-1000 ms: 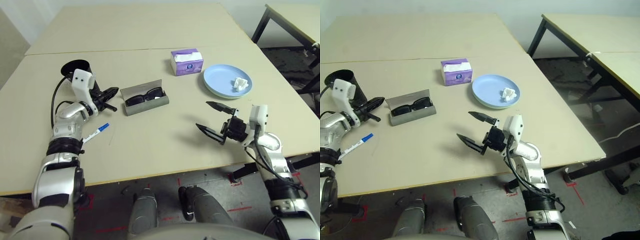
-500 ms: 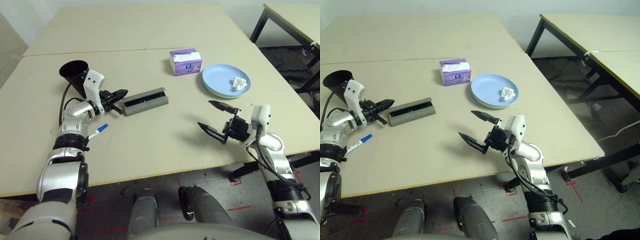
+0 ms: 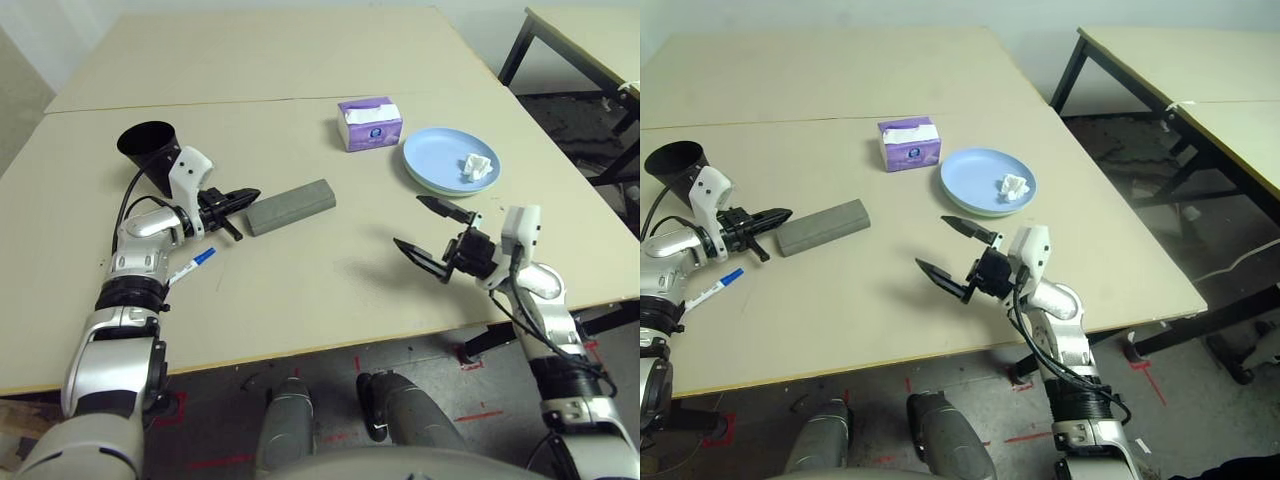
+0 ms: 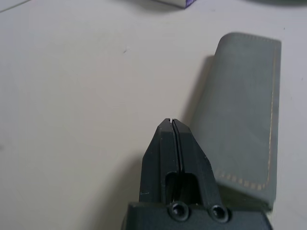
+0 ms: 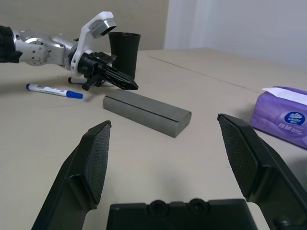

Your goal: Organize and tidy the items on the table.

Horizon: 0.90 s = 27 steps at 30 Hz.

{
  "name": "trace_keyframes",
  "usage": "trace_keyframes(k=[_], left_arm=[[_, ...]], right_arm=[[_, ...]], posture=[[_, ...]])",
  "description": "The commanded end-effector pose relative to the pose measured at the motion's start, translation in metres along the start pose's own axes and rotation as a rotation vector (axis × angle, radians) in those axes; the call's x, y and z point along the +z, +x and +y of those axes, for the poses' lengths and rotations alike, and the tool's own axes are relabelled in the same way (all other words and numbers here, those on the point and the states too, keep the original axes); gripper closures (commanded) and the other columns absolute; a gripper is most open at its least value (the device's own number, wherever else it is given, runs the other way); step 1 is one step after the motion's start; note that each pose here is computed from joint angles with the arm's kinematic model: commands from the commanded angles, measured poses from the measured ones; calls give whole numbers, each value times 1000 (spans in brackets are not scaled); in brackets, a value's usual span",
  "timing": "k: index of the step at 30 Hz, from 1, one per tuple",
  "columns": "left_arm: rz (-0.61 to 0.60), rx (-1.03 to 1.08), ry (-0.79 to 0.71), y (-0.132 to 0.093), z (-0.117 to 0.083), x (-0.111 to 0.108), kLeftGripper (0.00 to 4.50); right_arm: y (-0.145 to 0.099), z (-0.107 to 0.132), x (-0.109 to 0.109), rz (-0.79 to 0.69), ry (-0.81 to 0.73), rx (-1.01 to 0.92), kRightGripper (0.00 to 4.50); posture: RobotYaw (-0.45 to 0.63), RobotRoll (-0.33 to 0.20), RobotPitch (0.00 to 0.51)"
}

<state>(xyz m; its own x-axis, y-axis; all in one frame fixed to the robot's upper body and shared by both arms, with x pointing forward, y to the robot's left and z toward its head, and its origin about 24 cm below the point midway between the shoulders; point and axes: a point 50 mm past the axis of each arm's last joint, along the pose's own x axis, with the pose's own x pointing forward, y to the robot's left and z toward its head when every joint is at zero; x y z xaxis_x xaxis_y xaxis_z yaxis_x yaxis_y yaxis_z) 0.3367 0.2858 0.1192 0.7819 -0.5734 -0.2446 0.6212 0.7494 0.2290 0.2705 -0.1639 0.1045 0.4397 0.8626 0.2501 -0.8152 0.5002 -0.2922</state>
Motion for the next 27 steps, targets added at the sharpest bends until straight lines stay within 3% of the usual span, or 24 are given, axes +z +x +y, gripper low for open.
trace_keyframes(k=[1, 4, 9, 17, 23, 27], left_arm=[[9, 15, -12, -11, 6, 0, 4469], [-20, 7, -18, -15, 8, 7, 4469], [-60, -126, -1, -13, -13, 7, 4469], [14, -185, -2, -16, -31, -17, 4469], [73, -171, 16, -17, -30, -24, 4469], [13, -154, 31, -22, -21, -6, 4469]], right_arm=[[-2, 3, -5, 5, 17, 13, 0], [-3, 3, -7, 10, 20, 24, 0], [-1, 5, -9, 9, 24, 39, 0], [-1, 5, -8, 9, 27, 44, 0], [-1, 4, -7, 10, 25, 42, 0], [-1, 4, -7, 6, 22, 49, 0]], posture=[[-94, 0, 143], [-90, 0, 141], [-88, 0, 142], [-93, 0, 137], [-88, 0, 138], [-78, 0, 142]])
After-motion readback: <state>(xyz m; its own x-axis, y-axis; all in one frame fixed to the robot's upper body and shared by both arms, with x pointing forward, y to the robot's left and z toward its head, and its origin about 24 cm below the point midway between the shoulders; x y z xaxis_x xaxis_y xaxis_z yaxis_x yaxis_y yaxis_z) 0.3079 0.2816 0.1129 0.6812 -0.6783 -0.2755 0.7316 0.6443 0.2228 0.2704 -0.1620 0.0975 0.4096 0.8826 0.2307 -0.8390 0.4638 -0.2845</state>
